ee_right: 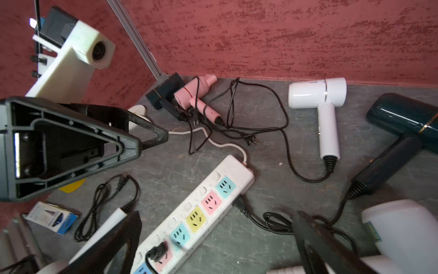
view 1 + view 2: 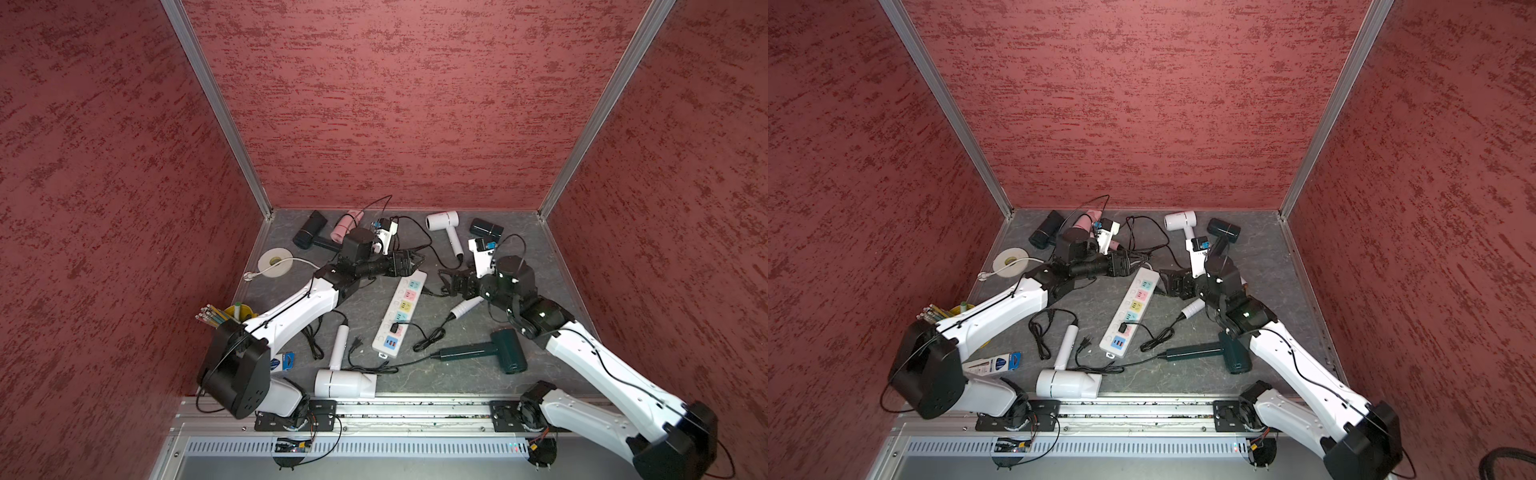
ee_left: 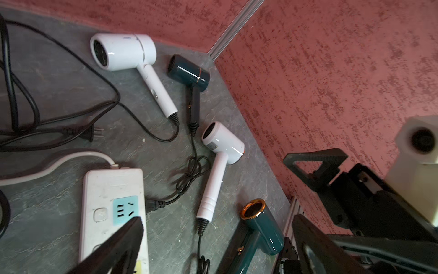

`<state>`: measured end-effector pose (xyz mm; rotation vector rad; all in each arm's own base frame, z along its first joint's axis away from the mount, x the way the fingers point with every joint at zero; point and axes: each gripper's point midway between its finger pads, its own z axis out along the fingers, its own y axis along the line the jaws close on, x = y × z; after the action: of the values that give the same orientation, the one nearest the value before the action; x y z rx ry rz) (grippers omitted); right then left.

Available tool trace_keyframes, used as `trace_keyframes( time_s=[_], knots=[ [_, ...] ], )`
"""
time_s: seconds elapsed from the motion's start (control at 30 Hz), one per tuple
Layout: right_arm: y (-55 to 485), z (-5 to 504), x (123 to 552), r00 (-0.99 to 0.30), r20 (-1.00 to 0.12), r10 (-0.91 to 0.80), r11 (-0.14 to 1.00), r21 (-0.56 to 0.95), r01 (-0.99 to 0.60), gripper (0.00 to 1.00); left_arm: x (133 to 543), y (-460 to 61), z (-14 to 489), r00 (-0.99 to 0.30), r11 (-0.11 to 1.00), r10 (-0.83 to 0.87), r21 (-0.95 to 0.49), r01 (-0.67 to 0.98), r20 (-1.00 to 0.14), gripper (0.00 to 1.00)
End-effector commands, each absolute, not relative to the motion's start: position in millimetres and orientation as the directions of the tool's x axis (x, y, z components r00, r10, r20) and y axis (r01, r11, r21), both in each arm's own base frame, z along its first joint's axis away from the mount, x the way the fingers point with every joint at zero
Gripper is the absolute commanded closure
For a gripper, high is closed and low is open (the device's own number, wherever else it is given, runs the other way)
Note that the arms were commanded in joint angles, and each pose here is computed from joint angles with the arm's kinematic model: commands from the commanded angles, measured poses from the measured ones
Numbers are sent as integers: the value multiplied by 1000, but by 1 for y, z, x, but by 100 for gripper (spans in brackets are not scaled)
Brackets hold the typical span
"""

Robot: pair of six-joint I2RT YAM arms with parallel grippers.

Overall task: Charge the blow dryers
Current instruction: Insert the plug into the socket, then adjust the charging cable at the center of the board.

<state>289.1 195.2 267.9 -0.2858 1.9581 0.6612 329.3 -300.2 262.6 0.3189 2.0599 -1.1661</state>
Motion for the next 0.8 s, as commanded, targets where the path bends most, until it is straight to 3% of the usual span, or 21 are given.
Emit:
trace_keyframes(
  time_s=[0.0,0.2,0.4,0.77],
  knots=[
    [196,292,275,-435,-880,189,765,410,-497,0,316,-295,274,-631,623,-136,-561,545,-764,0],
    [183,285,275,-411,-867,280,761,462,-456,0,290,-275,271,-516,702,-136,-449,552,-846,0],
    [193,257,290,-496,-817,294,728,528,-437,0,293,-241,248,-431,773,-193,-407,486,-881,0],
    [213,232,327,-576,-763,295,705,581,-408,0,323,-222,205,-569,774,-300,-544,323,-766,0]
  ],
)
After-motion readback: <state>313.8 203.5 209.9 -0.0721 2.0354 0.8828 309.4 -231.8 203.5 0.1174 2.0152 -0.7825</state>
